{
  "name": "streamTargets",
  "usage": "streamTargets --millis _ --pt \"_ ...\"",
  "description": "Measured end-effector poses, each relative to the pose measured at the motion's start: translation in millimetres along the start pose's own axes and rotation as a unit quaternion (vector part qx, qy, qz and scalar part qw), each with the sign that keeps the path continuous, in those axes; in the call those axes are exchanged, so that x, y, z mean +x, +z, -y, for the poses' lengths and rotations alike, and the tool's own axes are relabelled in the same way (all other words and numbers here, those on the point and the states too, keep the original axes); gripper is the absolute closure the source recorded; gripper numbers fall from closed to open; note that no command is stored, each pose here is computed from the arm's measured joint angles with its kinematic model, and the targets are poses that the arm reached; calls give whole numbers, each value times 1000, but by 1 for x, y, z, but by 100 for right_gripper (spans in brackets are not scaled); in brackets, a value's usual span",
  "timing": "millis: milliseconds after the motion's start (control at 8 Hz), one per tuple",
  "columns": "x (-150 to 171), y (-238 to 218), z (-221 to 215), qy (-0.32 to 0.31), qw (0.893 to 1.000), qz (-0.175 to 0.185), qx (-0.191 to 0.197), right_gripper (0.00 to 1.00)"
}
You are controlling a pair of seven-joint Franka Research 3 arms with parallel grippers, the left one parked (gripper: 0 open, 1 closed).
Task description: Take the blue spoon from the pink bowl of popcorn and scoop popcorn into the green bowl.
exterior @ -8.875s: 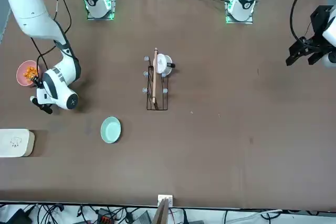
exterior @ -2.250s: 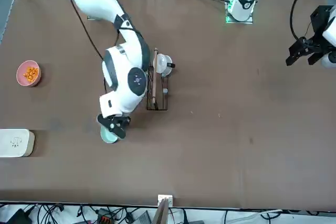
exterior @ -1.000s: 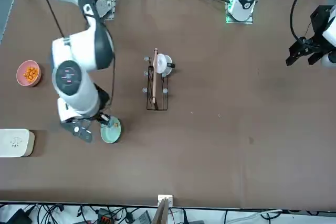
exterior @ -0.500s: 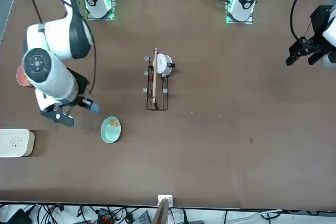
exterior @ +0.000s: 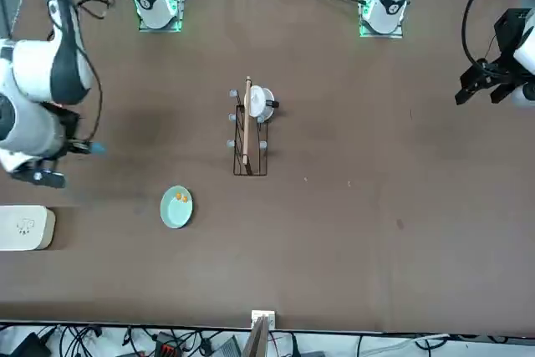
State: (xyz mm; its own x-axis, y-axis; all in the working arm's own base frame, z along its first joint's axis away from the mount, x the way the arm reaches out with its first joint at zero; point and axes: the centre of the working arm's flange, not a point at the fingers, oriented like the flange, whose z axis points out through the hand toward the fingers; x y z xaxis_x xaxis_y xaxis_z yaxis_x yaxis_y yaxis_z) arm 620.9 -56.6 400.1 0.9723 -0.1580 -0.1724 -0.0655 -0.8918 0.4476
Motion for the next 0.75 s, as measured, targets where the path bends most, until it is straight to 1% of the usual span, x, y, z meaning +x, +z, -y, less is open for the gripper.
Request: streamTargets --millis 125,250,375,500,625,750 --pt "-2 21 -10 -14 998 6 -56 87" --pt "-3 46 -23 -29 993 10 -111 87" --pt "-5 78 -43 -40 987 7 -157 87" --pt "-10 114 -64 -42 979 -2 -199 87" --pt "-18 150 -82 -39 972 -13 -232 87" --pt "-30 184 -90 -29 966 -25 -255 87"
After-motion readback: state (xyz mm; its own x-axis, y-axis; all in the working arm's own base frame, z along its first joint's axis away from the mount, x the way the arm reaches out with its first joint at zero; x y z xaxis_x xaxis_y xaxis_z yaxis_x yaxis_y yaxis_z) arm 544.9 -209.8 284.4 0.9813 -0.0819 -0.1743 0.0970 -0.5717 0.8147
